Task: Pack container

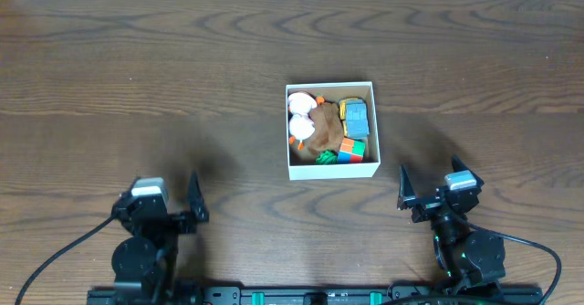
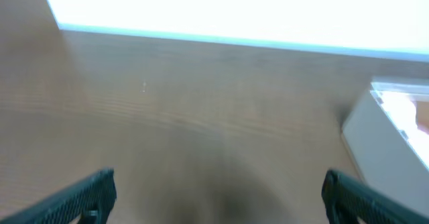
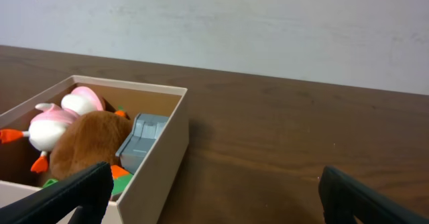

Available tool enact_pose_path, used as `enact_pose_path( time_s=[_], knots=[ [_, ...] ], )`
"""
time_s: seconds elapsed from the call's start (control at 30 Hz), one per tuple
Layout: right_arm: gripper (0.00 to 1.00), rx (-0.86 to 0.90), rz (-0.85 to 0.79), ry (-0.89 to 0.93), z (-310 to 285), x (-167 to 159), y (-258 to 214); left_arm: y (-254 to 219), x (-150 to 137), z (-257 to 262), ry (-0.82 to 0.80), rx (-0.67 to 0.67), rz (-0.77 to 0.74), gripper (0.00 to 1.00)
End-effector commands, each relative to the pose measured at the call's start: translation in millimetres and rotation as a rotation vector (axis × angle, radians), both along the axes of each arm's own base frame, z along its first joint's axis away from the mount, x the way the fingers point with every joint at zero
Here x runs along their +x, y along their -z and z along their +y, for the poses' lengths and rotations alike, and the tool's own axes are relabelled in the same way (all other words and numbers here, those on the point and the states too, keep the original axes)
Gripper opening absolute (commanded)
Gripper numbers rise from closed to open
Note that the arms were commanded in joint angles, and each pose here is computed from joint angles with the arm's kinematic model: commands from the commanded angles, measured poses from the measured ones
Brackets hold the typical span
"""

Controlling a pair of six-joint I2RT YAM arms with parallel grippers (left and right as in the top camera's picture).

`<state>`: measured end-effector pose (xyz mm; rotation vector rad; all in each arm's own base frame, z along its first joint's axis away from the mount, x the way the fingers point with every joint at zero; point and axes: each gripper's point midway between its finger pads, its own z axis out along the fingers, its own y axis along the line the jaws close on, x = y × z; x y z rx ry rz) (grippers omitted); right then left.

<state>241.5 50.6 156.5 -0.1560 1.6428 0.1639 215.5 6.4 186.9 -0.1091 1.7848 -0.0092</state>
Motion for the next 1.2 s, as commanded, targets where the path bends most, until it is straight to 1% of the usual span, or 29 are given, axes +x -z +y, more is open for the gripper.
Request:
enact_pose_path(
  time_s=[0.0, 0.1, 0.23, 0.4, 0.53, 1.17],
  knots=[
    [0.99, 0.0, -0.005, 0.018, -4, 0, -1, 2, 12, 3, -0.017, 0.008, -0.074, 0.98],
    [0.99, 0.0, -0.005, 0.018, -4, 0, -1, 6, 22, 3, -0.018, 0.003, -0.143, 0.98],
    [0.99, 0.0, -0.005, 0.018, -4, 0, -1, 24, 30, 2, -0.018, -0.002, -0.163, 0.98],
    [0.99, 0.0, -0.005, 0.018, -4, 0, -1, 50, 28, 2, -0.018, -0.01, -0.063, 0.98],
    [0.99, 0.0, -0.005, 0.018, -4, 0, -1, 50, 28, -4, 0.011, -0.033, -0.066, 0.98],
    [0.99, 0.0, -0.005, 0.018, -4, 0, -1, 51, 28, -4, 0.011, -0.033, -0.063, 0.98]
  ],
)
